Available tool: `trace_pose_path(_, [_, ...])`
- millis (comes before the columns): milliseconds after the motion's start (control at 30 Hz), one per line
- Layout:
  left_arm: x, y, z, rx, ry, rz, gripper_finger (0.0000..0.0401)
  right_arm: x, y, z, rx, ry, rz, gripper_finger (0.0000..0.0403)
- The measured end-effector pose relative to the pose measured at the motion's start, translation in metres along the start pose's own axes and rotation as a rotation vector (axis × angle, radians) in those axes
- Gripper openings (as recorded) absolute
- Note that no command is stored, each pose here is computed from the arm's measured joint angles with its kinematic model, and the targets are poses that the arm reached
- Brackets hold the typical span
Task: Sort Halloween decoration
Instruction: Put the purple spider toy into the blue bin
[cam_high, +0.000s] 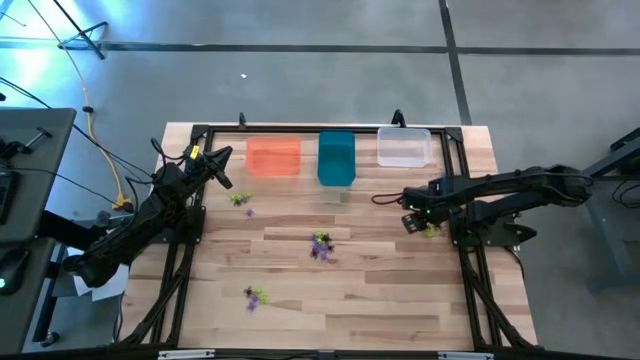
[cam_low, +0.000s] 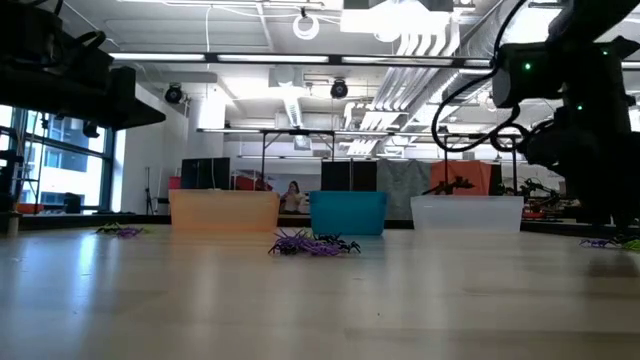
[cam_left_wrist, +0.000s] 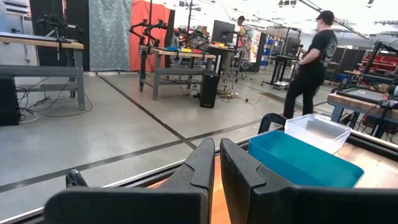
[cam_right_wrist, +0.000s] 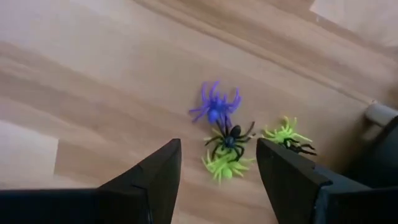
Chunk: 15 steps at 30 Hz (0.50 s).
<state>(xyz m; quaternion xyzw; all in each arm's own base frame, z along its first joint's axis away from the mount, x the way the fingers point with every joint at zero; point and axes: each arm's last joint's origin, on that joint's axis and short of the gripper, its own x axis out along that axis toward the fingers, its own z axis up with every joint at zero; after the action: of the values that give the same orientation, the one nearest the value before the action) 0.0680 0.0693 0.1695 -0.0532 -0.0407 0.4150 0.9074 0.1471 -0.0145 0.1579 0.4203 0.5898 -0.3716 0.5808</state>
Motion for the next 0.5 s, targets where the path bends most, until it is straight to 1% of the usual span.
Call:
trace_pose_path(233, [0.0, 0.0, 0.0, 0.0, 0.0, 0.0, 0.0015, 0.004, 0.004, 0.004, 0.065, -0.081, 0.043, 0.0206])
trace_pose_path(333, [0.0, 0.0, 0.0, 0.0, -0.001, 0.0, 0.0015, 0.005, 0.004, 0.004, 0.09, -0.079, 0.027, 0.0206])
trace_pose_path(500, [0.0, 0.0, 0.0, 0.0, -0.001, 0.001, 0.0015, 0.015, 0.008, 0.007, 0.095, -0.056, -0.02, 0.0206])
